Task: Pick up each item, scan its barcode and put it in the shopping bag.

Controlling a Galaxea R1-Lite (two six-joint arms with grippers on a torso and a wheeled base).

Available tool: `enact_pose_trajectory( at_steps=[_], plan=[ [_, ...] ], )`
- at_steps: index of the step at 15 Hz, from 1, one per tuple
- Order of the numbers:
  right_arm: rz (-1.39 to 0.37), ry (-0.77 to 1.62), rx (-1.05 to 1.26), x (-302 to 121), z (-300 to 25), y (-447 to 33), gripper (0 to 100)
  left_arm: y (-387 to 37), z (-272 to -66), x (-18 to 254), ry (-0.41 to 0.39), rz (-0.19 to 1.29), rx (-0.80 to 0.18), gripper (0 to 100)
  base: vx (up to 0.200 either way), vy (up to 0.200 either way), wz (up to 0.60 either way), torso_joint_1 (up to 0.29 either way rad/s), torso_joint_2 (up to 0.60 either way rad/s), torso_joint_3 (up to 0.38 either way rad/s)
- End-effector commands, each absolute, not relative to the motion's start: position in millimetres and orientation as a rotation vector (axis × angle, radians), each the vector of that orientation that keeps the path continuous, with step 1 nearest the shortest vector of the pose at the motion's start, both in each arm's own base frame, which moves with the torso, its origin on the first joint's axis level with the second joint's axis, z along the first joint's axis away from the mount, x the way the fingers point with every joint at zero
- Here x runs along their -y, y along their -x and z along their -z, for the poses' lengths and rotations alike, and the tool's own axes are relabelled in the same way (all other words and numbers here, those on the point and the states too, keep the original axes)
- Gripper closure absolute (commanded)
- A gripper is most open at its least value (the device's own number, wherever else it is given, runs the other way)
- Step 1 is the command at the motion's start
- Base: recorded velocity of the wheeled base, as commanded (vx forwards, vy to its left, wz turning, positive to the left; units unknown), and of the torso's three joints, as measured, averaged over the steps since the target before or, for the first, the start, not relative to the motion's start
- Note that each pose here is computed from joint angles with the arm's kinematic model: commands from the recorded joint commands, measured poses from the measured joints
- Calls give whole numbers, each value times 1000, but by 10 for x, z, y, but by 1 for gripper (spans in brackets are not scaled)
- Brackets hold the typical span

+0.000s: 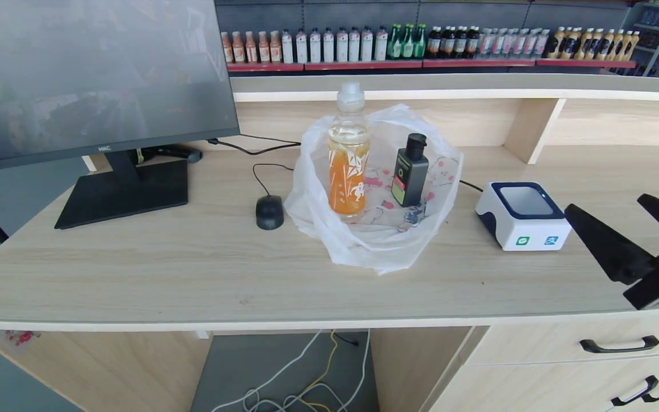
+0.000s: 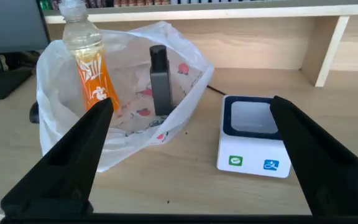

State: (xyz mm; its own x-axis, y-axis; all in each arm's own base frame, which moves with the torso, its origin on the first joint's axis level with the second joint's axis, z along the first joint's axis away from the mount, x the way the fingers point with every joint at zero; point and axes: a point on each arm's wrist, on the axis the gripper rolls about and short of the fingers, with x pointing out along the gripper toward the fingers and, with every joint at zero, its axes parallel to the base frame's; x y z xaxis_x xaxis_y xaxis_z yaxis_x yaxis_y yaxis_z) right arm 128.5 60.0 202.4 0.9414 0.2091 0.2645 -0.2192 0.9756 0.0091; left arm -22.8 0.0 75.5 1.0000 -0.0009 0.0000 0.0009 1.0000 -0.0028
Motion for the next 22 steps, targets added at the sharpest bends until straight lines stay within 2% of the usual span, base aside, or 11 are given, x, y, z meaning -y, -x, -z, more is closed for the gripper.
enact_pose_trajectory(
  at_steps=[1,3,8,12,13,14,16,19,22],
  plan=[
    [-220,-49,275,-312,-1739,-725,0,228,-755,0,3,2,0,0,0,0,0,0,0,0],
    [-232,-73,158,-218,-1573,-540,0,228,-755,0,3,2,0,0,0,0,0,0,0,0],
    [-383,11,-57,114,-832,104,0,228,-755,0,3,2,0,0,0,0,0,0,0,0],
    [-280,15,-94,99,-837,112,0,228,-755,0,3,2,0,0,0,0,0,0,0,0],
    [-208,17,-109,86,-840,107,0,228,-755,0,3,2,0,0,0,0,0,0,0,0],
    [-24,20,-160,56,-845,80,0,228,-755,0,2,2,0,0,0,0,0,0,0,0],
    [128,5,-167,43,-846,82,0,228,-755,0,2,2,0,0,0,0,0,0,0,0],
    [123,-2,-51,48,-831,176,0,228,-755,0,3,2,0,0,0,0,0,0,0,0],
    [192,4,33,48,-820,214,0,228,-755,0,3,2,0,0,0,0,0,0,0,0]
  ],
)
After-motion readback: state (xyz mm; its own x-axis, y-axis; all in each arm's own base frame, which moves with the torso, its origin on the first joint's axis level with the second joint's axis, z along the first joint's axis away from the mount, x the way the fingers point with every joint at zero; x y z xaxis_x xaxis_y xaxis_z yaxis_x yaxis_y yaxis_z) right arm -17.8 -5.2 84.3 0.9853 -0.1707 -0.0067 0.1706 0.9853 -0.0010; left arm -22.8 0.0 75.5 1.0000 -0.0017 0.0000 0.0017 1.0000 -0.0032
